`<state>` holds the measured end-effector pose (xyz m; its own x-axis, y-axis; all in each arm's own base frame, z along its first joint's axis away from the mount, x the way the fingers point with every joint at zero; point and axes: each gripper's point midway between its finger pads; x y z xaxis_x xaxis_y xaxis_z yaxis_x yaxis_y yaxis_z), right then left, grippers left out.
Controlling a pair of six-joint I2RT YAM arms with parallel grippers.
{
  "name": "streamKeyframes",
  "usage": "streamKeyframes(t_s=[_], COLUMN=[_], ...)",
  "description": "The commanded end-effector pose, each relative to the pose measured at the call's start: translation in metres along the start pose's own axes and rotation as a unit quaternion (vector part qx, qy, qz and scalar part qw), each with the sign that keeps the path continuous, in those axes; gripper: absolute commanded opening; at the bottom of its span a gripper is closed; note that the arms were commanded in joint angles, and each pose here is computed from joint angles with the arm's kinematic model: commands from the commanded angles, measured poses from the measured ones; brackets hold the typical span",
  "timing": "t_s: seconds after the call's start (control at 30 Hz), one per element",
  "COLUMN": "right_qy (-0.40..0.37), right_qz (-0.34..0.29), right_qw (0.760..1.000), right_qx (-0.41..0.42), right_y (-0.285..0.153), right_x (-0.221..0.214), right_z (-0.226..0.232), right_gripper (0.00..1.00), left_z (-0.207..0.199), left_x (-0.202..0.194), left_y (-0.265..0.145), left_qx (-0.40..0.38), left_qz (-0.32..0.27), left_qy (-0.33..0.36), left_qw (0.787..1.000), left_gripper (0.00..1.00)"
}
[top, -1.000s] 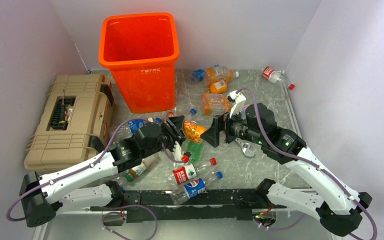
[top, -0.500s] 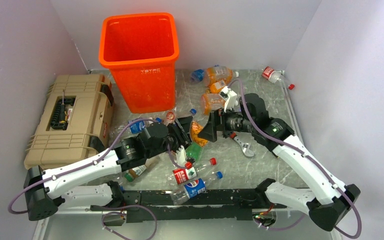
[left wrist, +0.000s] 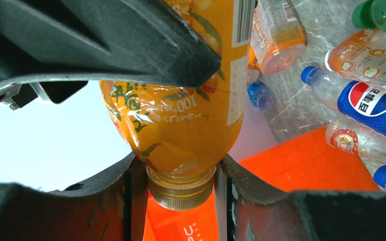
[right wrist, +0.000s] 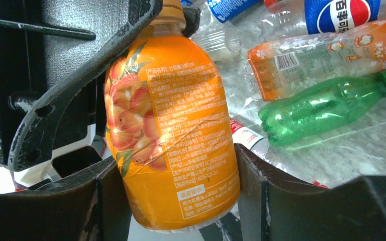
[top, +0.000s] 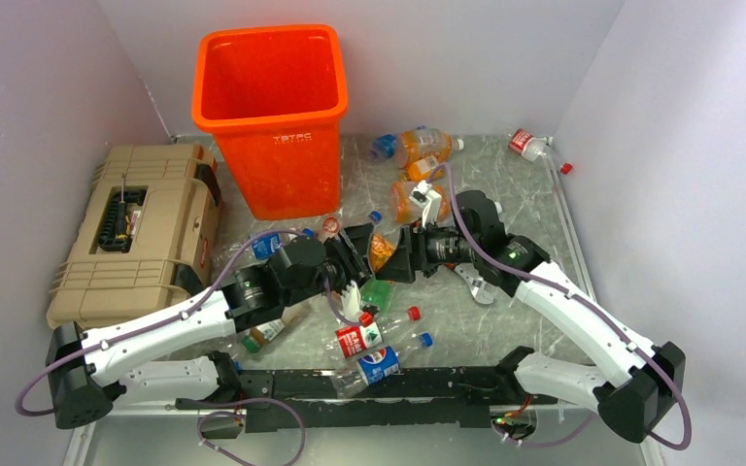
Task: Put the plastic bottles in the bin
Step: Place the plastic bottle in the trash bin.
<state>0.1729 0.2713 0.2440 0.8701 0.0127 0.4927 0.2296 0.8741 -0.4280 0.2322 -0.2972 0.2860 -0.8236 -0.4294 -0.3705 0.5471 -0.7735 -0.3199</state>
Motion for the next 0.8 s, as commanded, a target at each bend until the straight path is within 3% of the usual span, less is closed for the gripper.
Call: streamKeyframes(t_s=[0.0, 0.03, 0.07, 0.1, 0.23, 0.3, 0.33, 0.43, 0.53, 0.67, 0.7, 0.77], right_qy=[-0.032, -0.038, -0.045, -0.052, -0.077, -0.080, -0.081, -0.088, -0.099, -0.112, -0.113, -0.114], right_qz=[-0.049, -0.062, -0.075, -0.089, -0.168, -0.214, -0.235, -0.279, -0.307, -0.329, -0.332, -0.336], right_qw=[0.998, 0.996, 0.995, 0.994, 0.983, 0.973, 0.968, 0.956, 0.946, 0.936, 0.935, 0.933], right_qx=[0.039, 0.043, 0.043, 0.040, -0.001, -0.022, -0.028, -0.016, 0.021, 0.056, 0.059, 0.065], right_y=[0.001, -0.002, -0.005, -0.009, -0.030, -0.041, -0.046, -0.056, -0.060, -0.062, -0.062, -0.061], right_x=[0.017, 0.019, 0.021, 0.024, 0.037, 0.042, 0.043, 0.043, 0.040, 0.041, 0.041, 0.041], right_z=[0.017, 0.019, 0.020, 0.020, 0.010, 0.001, -0.003, -0.005, 0.001, 0.009, 0.009, 0.010], right_gripper=[0.57, 0.54, 0.53, 0.52, 0.48, 0.46, 0.45, 0.45, 0.44, 0.44, 0.44, 0.44], left_z=[0.035, 0.034, 0.034, 0.034, 0.038, 0.044, 0.048, 0.061, 0.071, 0.094, 0.096, 0.095], left_x=[-0.005, -0.005, -0.005, -0.007, -0.024, -0.034, -0.039, -0.045, -0.034, -0.036, -0.036, -0.041], left_y=[-0.007, -0.008, -0.009, -0.010, -0.025, -0.037, -0.043, -0.058, -0.059, -0.053, -0.048, -0.037], left_qx=[0.069, 0.070, 0.074, 0.079, 0.120, 0.141, 0.159, 0.198, 0.200, 0.219, 0.205, 0.175], left_qz=[0.003, 0.001, 0.002, 0.007, 0.046, 0.059, 0.066, 0.056, -0.005, -0.099, -0.120, -0.143], left_qy=[-0.029, -0.038, -0.052, -0.070, -0.198, -0.289, -0.346, -0.519, -0.660, -0.805, -0.842, -0.885], left_qw=[0.997, 0.997, 0.996, 0.994, 0.972, 0.945, 0.922, 0.830, 0.724, 0.542, 0.485, 0.406], left_gripper=[0.14, 0.27, 0.74, 0.96, 0.99, 0.99, 0.99, 1.00, 1.00, 1.00, 0.99, 0.98])
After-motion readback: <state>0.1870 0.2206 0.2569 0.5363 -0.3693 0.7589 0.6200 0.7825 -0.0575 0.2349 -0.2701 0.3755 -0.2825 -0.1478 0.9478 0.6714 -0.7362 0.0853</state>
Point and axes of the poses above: each gripper's point midway between its finger pads, its own y axis out along the fingers, its own z axis along the line the jaws close on, x = y × z, and after that the axes turned 12 degrees about y, right-handed
